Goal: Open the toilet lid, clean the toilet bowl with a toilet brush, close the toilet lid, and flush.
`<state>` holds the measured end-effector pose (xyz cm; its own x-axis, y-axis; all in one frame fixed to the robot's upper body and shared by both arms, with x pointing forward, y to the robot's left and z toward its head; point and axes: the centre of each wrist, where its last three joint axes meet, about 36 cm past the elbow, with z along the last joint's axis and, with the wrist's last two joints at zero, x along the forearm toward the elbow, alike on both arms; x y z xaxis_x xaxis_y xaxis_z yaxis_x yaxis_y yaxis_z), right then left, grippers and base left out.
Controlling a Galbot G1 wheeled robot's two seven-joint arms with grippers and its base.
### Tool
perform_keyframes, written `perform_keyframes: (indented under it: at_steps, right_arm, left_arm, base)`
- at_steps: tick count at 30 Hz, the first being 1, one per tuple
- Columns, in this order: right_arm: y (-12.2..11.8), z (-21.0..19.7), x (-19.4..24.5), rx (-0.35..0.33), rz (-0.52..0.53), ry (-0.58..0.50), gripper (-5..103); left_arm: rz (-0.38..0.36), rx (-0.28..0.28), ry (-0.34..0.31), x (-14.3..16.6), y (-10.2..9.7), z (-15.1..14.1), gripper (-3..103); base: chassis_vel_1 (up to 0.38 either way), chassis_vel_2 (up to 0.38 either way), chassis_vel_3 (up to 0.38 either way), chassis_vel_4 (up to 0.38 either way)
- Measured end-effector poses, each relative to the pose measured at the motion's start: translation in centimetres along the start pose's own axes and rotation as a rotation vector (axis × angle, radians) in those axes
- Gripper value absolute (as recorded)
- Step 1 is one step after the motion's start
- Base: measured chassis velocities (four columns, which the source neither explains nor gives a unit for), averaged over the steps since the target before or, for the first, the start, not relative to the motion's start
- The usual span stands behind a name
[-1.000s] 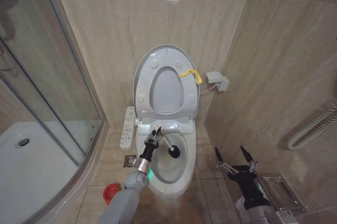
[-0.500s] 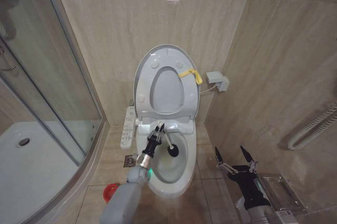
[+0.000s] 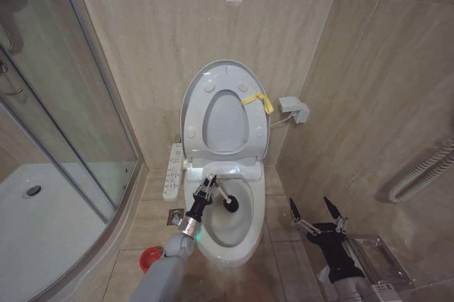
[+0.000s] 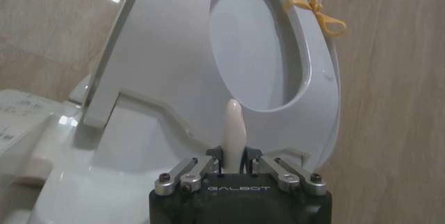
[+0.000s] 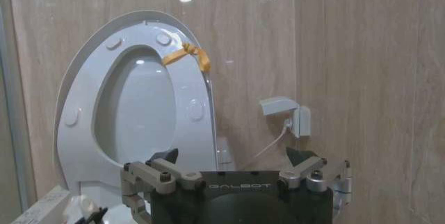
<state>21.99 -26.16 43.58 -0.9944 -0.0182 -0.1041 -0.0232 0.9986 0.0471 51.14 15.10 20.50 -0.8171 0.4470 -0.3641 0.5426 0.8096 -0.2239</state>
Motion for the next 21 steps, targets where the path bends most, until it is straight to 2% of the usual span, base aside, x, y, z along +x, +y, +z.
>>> perform_keyframes:
  at_steps: [2, 6, 8, 11, 15, 21]
  right_arm:
    - [0.0, 0.0, 0.0, 0.0, 0.0, 0.0, 100]
    - [0.0, 0.0, 0.0, 0.0, 0.0, 0.0, 100]
    - [0.0, 0.0, 0.0, 0.0, 0.0, 0.0, 100]
    - [0.0, 0.0, 0.0, 0.0, 0.0, 0.0, 100]
    - [0.0, 0.0, 0.0, 0.0, 0.0, 0.0, 100]
    - [0.0, 0.0, 0.0, 0.0, 0.0, 0.0, 100]
  left_arm:
    - [-0.018, 0.021, -0.028, -1.4, -0.6, -0.3, 22]
    - [-0.032, 0.065, -0.057, -2.7, -1.4, -0.5, 22]
    - [-0.026, 0.07, -0.058, -2.9, -1.6, -0.4, 22]
    - [-0.013, 0.051, -0.042, -2.3, -1.2, -0.1, 22]
    - [0.016, -0.014, 0.002, 0.4, 0.4, 0.3, 22]
    - [0.025, -0.044, 0.002, 1.0, 1.3, -0.6, 22]
  base:
    - [0.0, 0.0, 0.0, 0.0]
    - [0.0, 0.0, 0.0, 0.0]
    - [0.0, 0.0, 0.0, 0.0]
    - [0.0, 0.0, 0.0, 0.0]
    - [0.0, 0.0, 0.0, 0.0]
    - [0.0, 0.0, 0.0, 0.0]
